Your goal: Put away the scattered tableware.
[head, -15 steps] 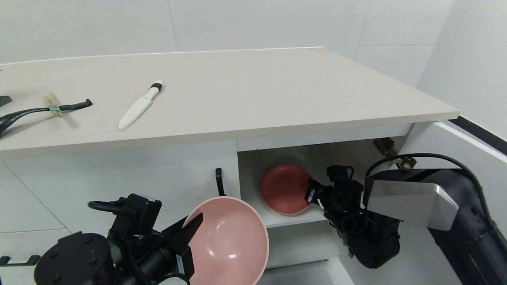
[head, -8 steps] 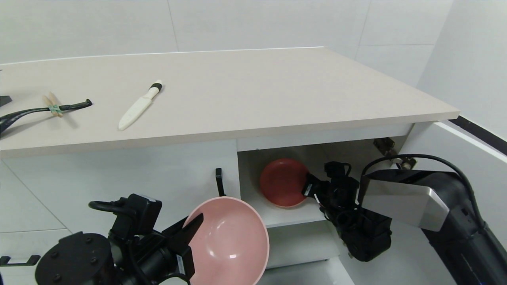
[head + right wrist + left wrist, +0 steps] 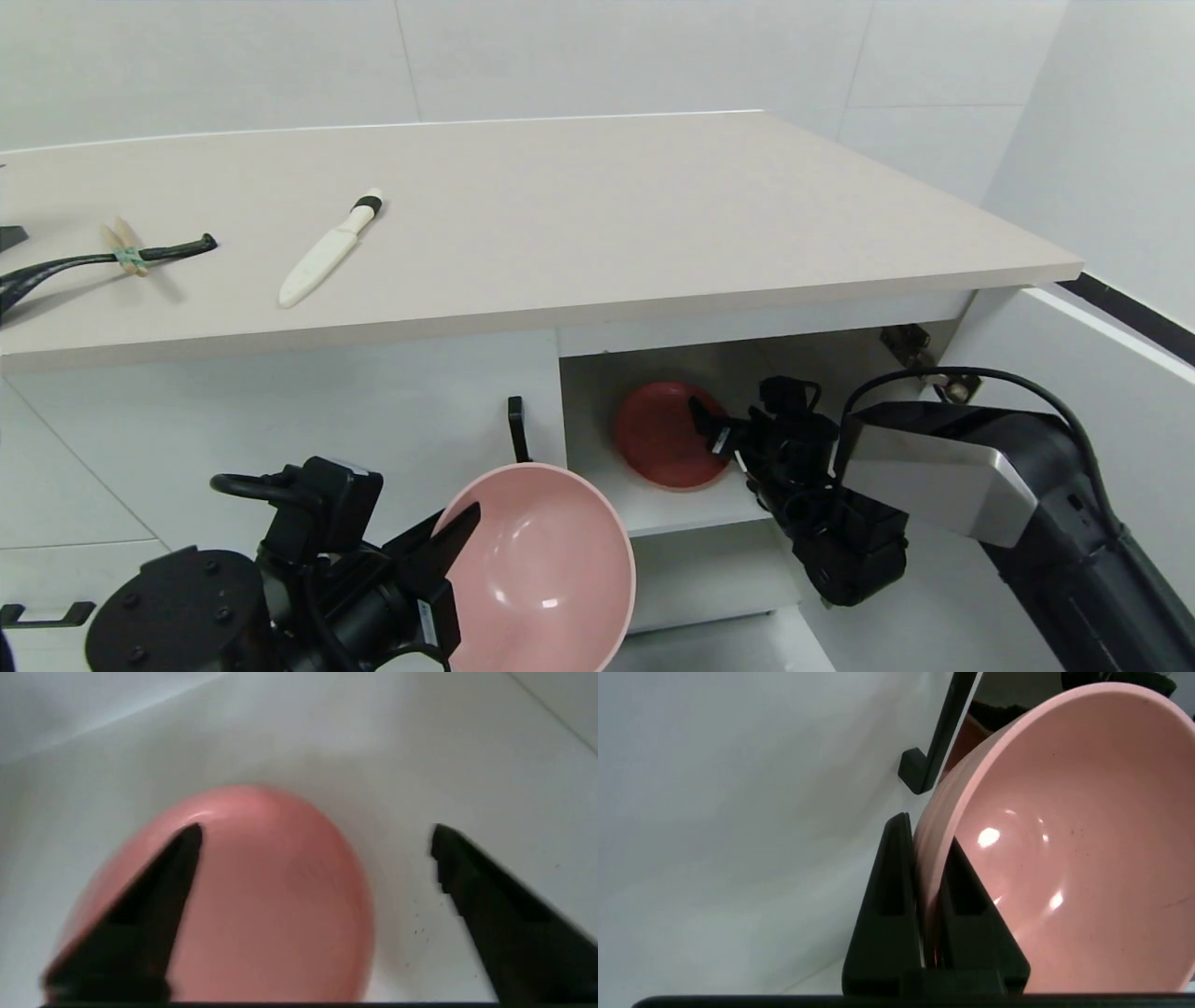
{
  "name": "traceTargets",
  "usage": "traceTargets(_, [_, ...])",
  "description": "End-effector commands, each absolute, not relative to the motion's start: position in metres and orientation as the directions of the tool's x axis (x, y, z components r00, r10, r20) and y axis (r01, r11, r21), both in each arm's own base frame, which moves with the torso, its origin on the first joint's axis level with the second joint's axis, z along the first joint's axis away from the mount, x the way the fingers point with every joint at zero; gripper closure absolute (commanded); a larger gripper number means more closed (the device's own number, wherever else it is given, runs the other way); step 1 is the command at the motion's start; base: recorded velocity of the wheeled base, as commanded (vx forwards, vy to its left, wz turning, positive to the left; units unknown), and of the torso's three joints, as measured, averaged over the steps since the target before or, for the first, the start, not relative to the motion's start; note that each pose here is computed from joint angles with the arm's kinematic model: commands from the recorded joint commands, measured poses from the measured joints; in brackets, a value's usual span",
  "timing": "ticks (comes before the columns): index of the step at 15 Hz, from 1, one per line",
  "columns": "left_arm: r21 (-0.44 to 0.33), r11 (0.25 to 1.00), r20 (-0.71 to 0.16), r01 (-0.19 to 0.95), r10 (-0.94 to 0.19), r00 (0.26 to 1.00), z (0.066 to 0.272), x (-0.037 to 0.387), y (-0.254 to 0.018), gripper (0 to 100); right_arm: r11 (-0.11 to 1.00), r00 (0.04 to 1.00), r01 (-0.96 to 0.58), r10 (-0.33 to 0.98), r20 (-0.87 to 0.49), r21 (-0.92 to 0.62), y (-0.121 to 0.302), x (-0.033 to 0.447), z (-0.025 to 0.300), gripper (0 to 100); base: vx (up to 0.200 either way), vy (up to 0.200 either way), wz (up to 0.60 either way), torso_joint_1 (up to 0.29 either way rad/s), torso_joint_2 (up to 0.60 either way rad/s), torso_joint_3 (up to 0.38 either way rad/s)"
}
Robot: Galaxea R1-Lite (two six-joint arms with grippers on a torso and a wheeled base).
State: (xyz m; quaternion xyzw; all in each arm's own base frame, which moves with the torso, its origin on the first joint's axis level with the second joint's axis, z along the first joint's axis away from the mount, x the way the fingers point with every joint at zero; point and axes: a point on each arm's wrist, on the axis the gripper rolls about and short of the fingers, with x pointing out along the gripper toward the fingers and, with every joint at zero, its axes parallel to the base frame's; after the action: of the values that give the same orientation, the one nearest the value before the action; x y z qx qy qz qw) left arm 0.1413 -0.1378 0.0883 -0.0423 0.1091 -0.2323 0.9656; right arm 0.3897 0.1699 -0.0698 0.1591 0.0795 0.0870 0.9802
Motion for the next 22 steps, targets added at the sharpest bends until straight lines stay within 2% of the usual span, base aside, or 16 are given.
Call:
traceTargets(1, [-0.132,0.888,-0.188,0.439,-0.458,0.869,0.088,0.142,-0.138,100,0.945,0.975,-0.13,0.176,-0.132,0.3,0.169,0.388,-0.069,0,0.0,0.0,0.0,0.0,0.0,0.0])
traceTargets(2, [-0.132,0.889,-0.19,0.439,-0.458,0.869,0.087,0.142,-0.139,100,0.953,0.979,-0.114,0.155,-0.13,0.28,0.17,0.387,-0.067,0,0.0,0.0,0.0,0.0,0.0,0.0])
traceTargets(3, [-0.127,0.887,-0.199,0.444,-0.461,0.865,0.085,0.141,-0.141,100,0.97,0.991,-0.055,0.082,-0.104,0.238,0.173,0.378,-0.044,0,0.0,0.0,0.0,0.0,0.0,0.0])
traceTargets(4, [-0.123,0.886,-0.203,0.447,-0.463,0.863,0.084,0.14,-0.142,100,0.97,0.991,-0.059,0.086,-0.106,0.235,0.177,0.365,-0.029,0,0.0,0.0,0.0,0.0,0.0,0.0])
traceTargets(7, [-0.109,0.882,-0.206,0.459,-0.472,0.857,0.083,0.131,-0.151,100,0.952,0.97,-0.153,0.196,-0.146,0.266,0.182,0.288,0.029,0,0.0,0.0,0.0,0.0,0.0,0.0])
traceTargets(11, [-0.091,0.88,-0.232,0.467,-0.475,0.849,0.077,0.129,-0.156,100,0.942,0.912,-0.238,0.301,-0.28,0.238,0.163,0.199,0.044,0,0.0,0.0,0.0,0.0,0.0,0.0])
traceTargets(14, [-0.041,0.874,-0.247,0.485,-0.479,0.842,0.073,0.129,-0.158,100,0.921,0.894,-0.306,0.365,-0.259,0.241,0.156,0.167,0.063,0,0.0,0.0,0.0,0.0,0.0,0.0])
traceTargets(17, [0.043,0.856,-0.259,0.515,-0.488,0.834,0.07,0.127,-0.161,100,0.902,0.87,-0.374,0.421,-0.255,0.215,0.154,0.146,0.069,0,0.0,0.0,0.0,0.0,0.0,0.0])
traceTargets(18, [0.1,0.828,-0.263,0.551,-0.512,0.818,0.069,0.124,-0.167,100,0.9,0.869,-0.394,0.431,-0.243,0.184,0.152,0.142,0.073,0,0.0,0.0,0.0,0.0,0.0,0.0])
traceTargets(19, [0.123,0.809,-0.259,0.575,-0.533,0.805,0.069,0.121,-0.172,100,0.901,0.87,-0.401,0.432,-0.238,0.168,0.149,0.14,0.075,0,0.0,0.0,0.0,0.0,0.0,0.0])
traceTargets(22, [0.18,0.798,-0.188,0.575,-0.546,0.817,0.079,0.131,-0.187,100,0.898,0.878,-0.41,0.436,-0.197,0.162,0.145,0.137,0.085,0,0.0,0.0,0.0,0.0,0.0,0.0])
